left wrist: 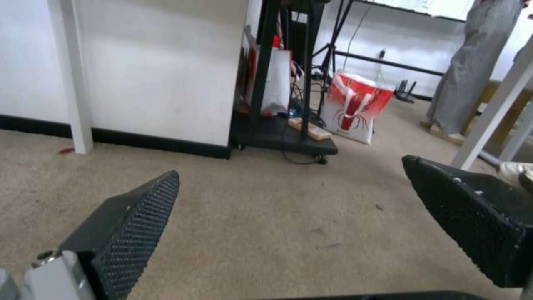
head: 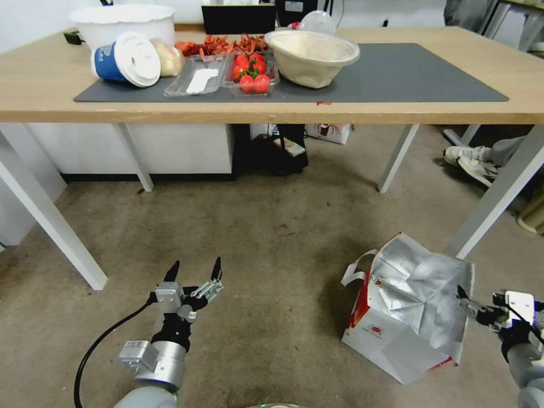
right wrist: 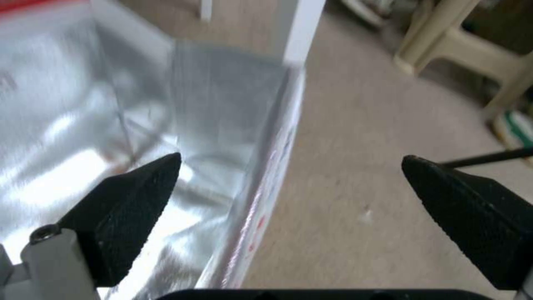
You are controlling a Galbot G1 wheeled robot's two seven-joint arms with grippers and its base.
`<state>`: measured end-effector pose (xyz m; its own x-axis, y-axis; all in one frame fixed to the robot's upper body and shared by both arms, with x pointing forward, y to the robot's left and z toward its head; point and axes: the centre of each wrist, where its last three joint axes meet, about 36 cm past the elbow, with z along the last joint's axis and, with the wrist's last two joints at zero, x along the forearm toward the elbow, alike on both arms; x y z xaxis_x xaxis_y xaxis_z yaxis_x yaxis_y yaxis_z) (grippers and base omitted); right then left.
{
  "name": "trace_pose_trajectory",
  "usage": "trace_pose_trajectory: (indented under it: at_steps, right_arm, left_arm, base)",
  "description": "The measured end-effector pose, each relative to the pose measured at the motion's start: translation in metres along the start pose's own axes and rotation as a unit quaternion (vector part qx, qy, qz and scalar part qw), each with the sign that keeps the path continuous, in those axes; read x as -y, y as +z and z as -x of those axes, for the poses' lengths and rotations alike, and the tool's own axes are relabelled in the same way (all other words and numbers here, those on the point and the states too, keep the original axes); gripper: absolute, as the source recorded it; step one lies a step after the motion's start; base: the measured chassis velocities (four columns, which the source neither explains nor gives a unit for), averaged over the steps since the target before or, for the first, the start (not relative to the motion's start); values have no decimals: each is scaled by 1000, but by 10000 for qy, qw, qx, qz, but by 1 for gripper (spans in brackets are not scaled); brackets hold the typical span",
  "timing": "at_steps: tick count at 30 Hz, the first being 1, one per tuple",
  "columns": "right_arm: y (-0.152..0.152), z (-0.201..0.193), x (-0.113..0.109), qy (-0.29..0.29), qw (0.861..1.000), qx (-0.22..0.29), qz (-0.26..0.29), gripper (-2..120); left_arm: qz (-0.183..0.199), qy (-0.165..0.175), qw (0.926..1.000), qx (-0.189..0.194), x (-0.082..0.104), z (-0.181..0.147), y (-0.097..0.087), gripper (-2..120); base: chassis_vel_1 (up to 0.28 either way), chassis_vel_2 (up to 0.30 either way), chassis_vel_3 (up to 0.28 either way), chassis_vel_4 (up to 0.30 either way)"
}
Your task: Pick up the food delivery bag from the floor and place it on the table.
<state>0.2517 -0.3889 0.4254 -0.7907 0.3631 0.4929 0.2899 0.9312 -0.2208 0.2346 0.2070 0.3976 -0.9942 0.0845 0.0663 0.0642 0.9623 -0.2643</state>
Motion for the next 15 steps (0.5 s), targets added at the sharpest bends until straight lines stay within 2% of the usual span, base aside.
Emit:
trace_pose_trajectory:
  at_steps: [7, 15]
  right_arm:
    - [17, 25, -17, -54, 9995, -299, -123, 100]
    - [26, 39, -31, -69, 9994, -298, -133, 100]
  left_arm:
    - [8, -45, 10000, -28, -2, 2, 7, 100]
    - [-1, -86, 10000, -43, -4, 3, 12, 100]
  base:
    - [0, 0, 0, 0]
    - [0, 0, 0, 0]
